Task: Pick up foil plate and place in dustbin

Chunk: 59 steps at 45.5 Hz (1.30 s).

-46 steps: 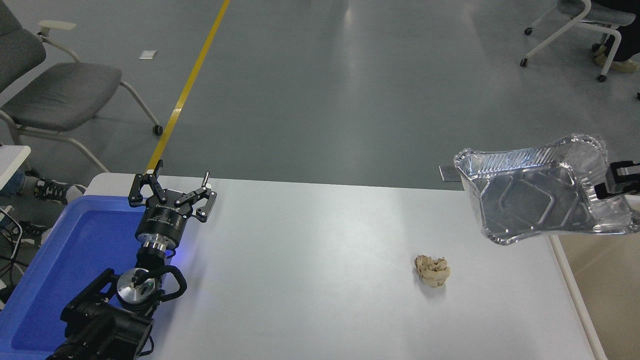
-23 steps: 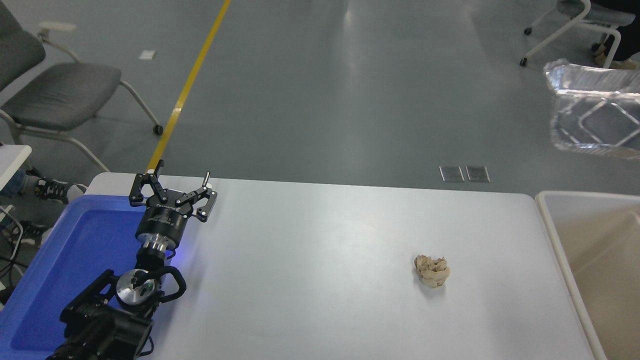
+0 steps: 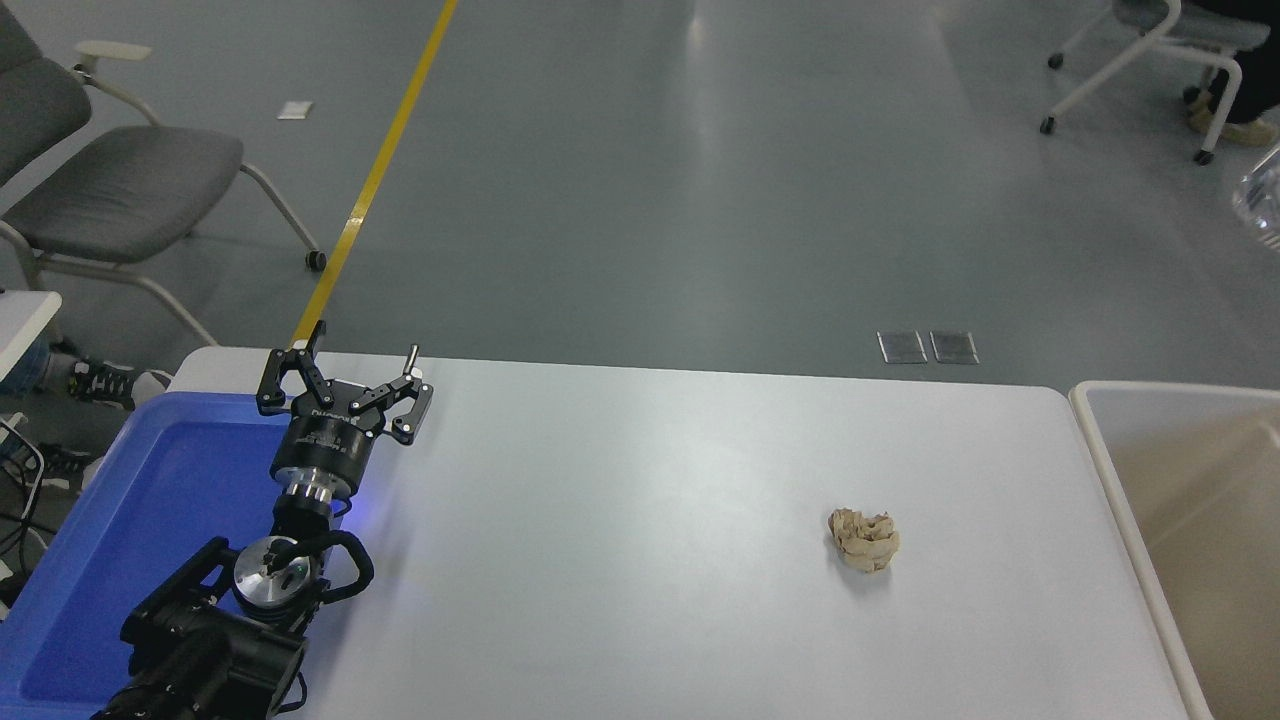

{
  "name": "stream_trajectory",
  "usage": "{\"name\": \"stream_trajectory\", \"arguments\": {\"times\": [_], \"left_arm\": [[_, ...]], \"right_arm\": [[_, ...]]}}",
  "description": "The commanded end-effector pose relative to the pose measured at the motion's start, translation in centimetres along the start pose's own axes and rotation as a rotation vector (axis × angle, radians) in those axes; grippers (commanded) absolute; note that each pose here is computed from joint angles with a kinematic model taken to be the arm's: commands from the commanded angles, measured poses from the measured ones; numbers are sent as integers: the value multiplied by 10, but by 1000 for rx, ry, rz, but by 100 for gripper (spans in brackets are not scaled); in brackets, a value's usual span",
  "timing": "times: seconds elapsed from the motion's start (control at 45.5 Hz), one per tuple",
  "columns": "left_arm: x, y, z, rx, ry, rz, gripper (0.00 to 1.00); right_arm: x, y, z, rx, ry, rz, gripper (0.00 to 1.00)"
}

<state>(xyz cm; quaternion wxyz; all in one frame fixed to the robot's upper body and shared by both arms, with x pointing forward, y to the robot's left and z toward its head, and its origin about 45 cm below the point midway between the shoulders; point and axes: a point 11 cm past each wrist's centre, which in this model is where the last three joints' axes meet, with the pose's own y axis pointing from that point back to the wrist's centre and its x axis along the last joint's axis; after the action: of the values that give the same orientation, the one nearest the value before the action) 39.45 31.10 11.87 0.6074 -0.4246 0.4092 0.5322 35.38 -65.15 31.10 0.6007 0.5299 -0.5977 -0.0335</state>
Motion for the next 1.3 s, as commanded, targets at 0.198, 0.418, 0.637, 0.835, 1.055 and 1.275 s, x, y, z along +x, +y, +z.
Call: {"name": "stream_trajectory", "arguments": {"times": [0.198, 0.418, 0.637, 0.835, 1.055, 1.275], "left_arm": [[0, 0, 0, -1, 1, 0, 99], [0, 0, 0, -1, 1, 0, 99], [0, 0, 0, -1, 1, 0, 99], [0, 0, 0, -1, 1, 0, 99], [0, 0, 0, -1, 1, 0, 99], [0, 0, 0, -1, 1, 0, 99]], "right_arm": [[-151, -69, 103, -196, -365, 178, 0], [-203, -74, 129, -283, -555, 207, 0], [-233, -79, 126, -311, -658, 188, 0], [-252, -81, 121, -322, -673, 181, 0], [-265, -82, 123, -336, -671, 173, 0], [-273, -82, 126, -338, -686, 153, 66]]}}
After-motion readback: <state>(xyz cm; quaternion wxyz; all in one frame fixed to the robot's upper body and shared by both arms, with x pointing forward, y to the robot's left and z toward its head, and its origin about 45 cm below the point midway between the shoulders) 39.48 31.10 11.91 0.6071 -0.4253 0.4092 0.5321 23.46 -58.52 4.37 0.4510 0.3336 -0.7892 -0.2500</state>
